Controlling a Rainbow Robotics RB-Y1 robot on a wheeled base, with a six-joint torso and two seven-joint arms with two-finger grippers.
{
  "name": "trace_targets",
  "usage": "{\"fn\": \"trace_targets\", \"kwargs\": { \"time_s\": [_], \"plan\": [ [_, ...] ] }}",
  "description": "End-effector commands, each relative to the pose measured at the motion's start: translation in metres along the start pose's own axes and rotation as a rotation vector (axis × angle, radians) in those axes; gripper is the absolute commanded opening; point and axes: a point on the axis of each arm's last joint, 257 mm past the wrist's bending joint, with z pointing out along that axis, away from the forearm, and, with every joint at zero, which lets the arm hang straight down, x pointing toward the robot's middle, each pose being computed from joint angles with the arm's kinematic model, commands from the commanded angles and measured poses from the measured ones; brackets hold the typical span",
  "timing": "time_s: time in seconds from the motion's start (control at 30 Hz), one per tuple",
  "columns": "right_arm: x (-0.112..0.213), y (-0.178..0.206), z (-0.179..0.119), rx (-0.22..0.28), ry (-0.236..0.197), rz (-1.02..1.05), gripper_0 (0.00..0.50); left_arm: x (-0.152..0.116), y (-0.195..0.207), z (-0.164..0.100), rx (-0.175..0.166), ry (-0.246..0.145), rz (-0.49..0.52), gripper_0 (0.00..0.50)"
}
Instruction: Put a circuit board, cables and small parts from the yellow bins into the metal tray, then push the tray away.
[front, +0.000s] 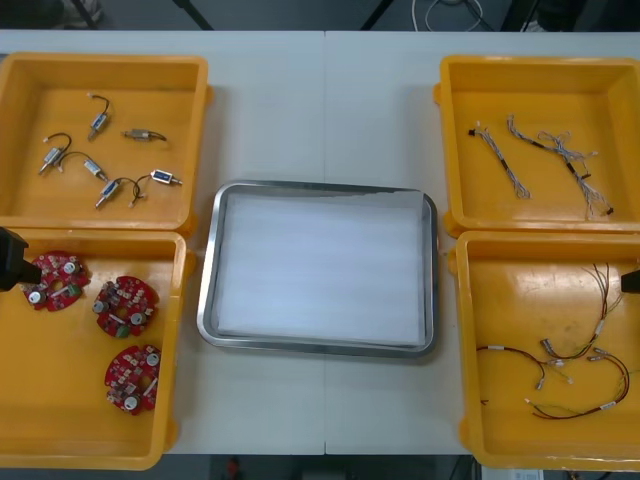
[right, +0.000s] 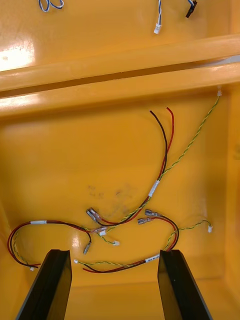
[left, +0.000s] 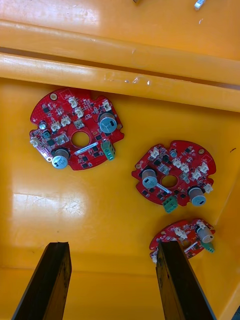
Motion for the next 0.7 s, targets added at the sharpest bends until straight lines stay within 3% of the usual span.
{"fn": "trace_targets", "kwargs": {
  "time_s": [0.03, 0.7],
  "plan": [
    [-0.0036, -0.0011, -0.0087, 0.026, -0.014, -0.040, 0.500, -0.0023, 0.0124, -0.0127, -0.038, -0.019, 0.117, 0.500],
    [-0.0036, -0.0011, -0.0087, 0.026, -0.014, -0.040, 0.500, -0.0023, 0.0124, -0.0127, -0.038, -0.019, 0.117, 0.500]
  ]
}}
